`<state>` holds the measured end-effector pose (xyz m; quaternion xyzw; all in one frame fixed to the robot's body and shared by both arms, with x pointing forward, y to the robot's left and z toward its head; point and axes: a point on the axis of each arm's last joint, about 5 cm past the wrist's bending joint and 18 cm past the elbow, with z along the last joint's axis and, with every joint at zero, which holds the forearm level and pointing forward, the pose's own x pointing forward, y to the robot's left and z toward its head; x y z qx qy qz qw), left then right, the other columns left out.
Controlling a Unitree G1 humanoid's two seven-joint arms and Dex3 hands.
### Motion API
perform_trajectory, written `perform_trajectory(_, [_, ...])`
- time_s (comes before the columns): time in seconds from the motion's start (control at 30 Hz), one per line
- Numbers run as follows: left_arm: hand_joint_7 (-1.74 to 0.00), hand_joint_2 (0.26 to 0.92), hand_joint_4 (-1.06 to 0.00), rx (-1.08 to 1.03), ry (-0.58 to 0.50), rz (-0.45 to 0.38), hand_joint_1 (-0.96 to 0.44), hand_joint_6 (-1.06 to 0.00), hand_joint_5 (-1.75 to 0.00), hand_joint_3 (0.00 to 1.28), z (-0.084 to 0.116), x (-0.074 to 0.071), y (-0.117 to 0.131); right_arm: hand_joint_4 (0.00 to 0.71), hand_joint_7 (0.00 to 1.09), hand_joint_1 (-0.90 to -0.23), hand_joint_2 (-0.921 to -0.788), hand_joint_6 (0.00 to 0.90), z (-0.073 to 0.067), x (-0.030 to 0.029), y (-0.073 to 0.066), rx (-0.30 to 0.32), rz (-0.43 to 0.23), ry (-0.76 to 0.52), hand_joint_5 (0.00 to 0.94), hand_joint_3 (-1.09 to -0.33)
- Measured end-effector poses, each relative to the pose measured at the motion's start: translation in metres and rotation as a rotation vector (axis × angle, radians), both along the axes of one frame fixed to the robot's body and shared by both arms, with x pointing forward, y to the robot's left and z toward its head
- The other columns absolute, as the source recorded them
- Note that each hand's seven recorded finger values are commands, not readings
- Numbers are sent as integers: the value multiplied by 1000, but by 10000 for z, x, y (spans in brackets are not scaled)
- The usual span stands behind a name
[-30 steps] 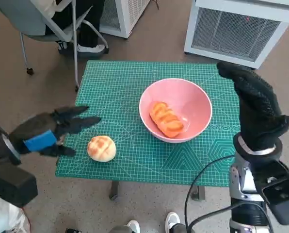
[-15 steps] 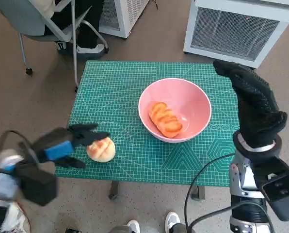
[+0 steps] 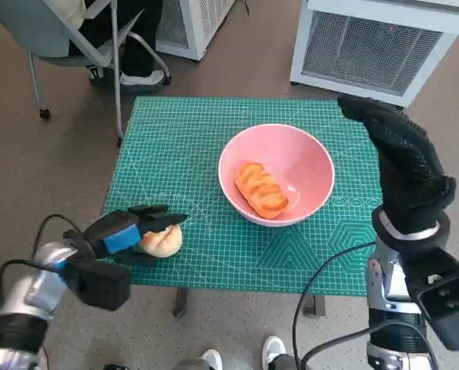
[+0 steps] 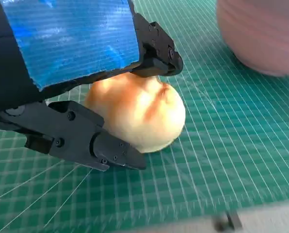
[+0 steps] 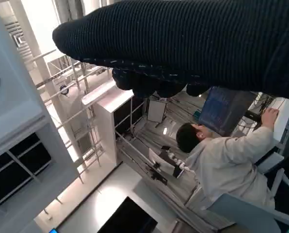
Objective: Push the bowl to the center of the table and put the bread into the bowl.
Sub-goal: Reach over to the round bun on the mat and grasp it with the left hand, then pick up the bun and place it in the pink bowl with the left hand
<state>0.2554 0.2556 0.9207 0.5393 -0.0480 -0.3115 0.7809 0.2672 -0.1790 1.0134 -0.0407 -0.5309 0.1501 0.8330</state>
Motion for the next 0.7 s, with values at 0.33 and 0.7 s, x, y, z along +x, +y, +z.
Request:
perform_trajectory(0.33, [-1199,921,-528,3,-115,47,5,-470,-1364,213,-82,39,-64,301,729,-598,-921,-1,5,-3,-1,-4,-3,-3,2,-762])
perform_trajectory(0.7, [-1253,921,-489,-18,-120,42,0,-511,-1412,208,-2,54,-40,303,715,-604,-921,-1,13,-8,-4,-1,-7,-8,3,-759])
